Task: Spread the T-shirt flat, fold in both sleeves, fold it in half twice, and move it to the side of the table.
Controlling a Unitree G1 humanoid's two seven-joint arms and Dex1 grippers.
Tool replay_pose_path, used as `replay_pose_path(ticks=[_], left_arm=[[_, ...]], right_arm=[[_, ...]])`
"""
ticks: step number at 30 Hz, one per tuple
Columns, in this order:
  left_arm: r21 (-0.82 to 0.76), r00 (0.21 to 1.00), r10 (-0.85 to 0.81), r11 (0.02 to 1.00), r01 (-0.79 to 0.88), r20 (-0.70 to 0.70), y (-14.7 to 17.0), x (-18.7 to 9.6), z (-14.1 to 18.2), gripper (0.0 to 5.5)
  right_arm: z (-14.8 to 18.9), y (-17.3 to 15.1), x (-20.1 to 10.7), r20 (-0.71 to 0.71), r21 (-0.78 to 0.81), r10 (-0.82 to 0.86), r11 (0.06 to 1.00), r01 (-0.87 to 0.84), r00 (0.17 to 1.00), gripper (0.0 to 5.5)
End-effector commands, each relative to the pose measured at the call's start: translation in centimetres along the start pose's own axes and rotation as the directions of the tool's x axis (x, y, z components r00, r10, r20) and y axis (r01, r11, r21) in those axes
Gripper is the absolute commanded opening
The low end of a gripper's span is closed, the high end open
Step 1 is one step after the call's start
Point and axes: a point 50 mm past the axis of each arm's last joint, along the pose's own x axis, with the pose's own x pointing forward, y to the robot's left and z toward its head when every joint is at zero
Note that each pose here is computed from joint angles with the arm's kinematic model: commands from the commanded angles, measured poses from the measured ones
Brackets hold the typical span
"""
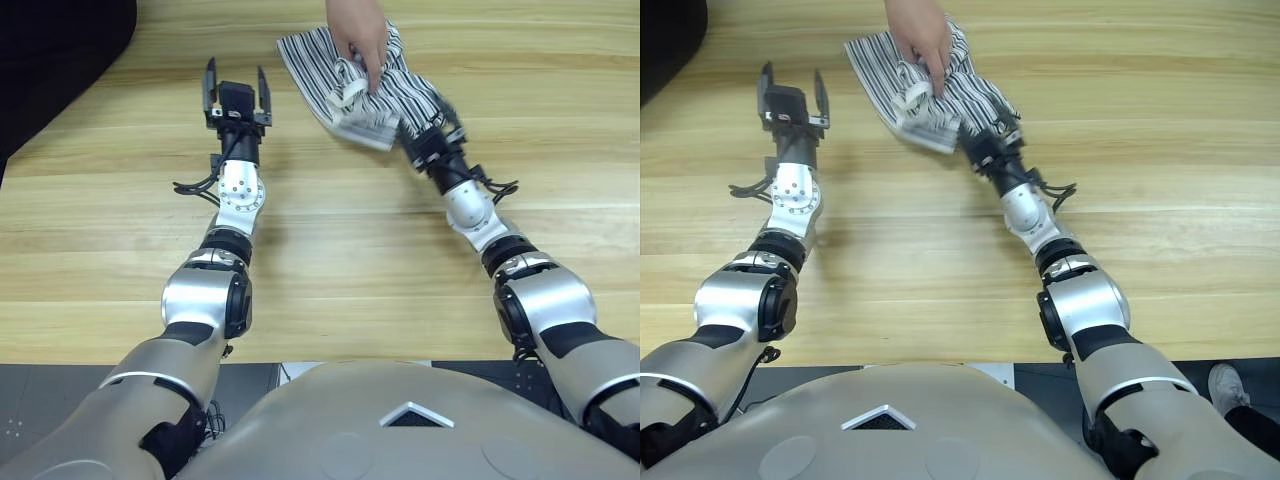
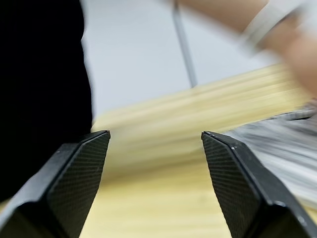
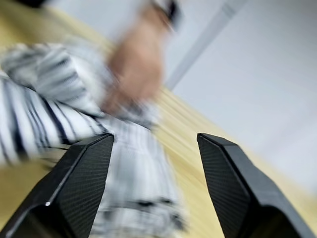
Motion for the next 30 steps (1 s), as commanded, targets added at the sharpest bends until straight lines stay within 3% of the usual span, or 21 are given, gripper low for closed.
replay_pose_path(ticks=[1,8,15,30], left_arm=[[-0.105,0.982,0.147,0.981,-0.16,-0.122,3.4,0.8,-0.8,3.44],[-0.166,0.946,0.29,0.936,-0.311,-0.143,7.5,0.8,-1.0,3.44],[-0.152,0.92,0.37,0.91,-0.387,-0.128,10.4,0.4,-1.0,3.44],[-0.181,0.928,0.328,0.916,-0.358,-0.179,9.9,0.5,-1.4,3.44]], right_arm=[[-0.5,-2.8,0.5,-0.088,0.193,-0.125,0.971,0.139,0.988,3.11],[-1.8,-7.0,-0.3,-0.216,0.369,-0.364,0.828,0.421,0.906,3.11],[-3.4,-10.4,-2.1,-0.361,0.397,-0.548,0.642,0.656,0.755,3.11],[-3.3,-9.9,-1.7,-0.362,0.41,-0.516,0.66,0.63,0.776,3.11]])
